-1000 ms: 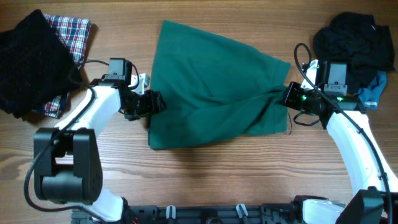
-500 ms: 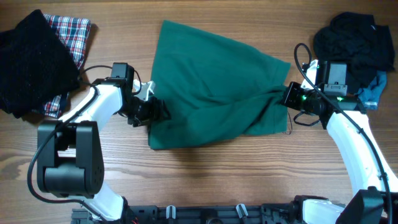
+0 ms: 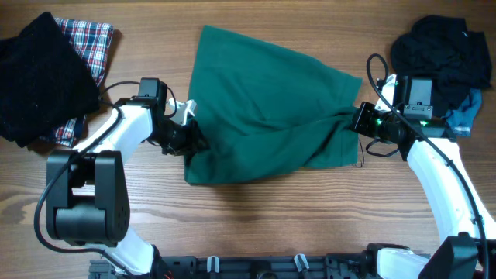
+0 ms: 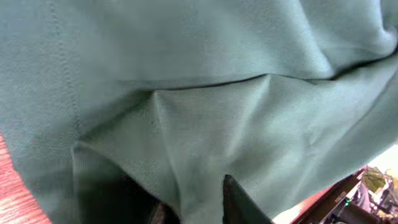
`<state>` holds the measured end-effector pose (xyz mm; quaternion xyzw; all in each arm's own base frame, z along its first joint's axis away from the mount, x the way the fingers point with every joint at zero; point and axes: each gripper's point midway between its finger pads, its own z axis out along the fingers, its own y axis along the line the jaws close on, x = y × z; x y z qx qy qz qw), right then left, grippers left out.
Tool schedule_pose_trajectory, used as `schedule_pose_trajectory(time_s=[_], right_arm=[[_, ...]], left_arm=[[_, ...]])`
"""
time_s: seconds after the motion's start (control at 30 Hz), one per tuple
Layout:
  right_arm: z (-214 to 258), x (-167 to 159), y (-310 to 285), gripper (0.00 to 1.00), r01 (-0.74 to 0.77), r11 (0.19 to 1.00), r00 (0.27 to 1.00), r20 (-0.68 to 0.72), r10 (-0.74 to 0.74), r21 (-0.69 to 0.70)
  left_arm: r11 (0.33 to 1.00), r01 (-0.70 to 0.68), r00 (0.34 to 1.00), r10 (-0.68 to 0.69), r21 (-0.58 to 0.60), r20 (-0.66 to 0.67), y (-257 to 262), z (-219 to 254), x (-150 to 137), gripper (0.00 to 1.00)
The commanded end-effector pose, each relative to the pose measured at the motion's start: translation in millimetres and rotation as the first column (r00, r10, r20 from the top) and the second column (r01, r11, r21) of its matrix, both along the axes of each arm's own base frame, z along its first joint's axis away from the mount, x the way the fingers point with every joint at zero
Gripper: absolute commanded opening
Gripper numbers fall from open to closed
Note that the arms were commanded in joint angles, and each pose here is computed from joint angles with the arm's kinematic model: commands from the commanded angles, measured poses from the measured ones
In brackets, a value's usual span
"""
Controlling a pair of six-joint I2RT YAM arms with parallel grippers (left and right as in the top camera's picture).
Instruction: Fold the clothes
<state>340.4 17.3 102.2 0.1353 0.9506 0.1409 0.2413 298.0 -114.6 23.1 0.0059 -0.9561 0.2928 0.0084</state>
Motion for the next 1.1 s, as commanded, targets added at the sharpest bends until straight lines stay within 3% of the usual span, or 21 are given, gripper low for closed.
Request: schedule_pose_trajectory(time_s=[0.0,0.43,0.5,0.7,0.9,1.07], right_arm=[[4.3,4.9,-1.7,0.04,-0.008,1.0,1.0,0.015,0.009,-0.01],[4.3,5.0,-1.8,0.04,-0.008,1.0,1.0,0.015,0.008,-0.01],[4.3,5.0,-1.8,0.04,-0.009,1.0,1.0,0.015,0.009,-0.011],[4.3,5.0,-1.8,0.04,-0.009,1.0,1.0,0.016,0.009,-0.011],[4.7,3.5,2.9,0.04,-0.024,1.0,1.0,0.012,0.024,0.013],[23.1,7.8,11.1,0.04,-0.053,0.997,0.995,0.082,0.049,0.049]], left_arm=[[1.0,0.006,1.0,-0.006,0.025,-0.008,3.1,-4.1,-0.6,0.29],[0.996,0.073,0.997,-0.074,0.053,0.023,-14.7,-6.7,-2.2,0.26],[0.995,0.081,0.996,-0.082,0.059,0.027,-16.5,-7.2,-2.2,0.06],[0.99,0.04,0.998,-0.045,0.137,0.034,2.6,-11.7,4.1,0.04],[0.99,-0.08,0.98,0.056,0.119,0.193,21.8,42.2,43.6,0.04],[0.977,-0.184,0.925,0.134,0.11,0.357,36.8,92.2,82.8,0.04]])
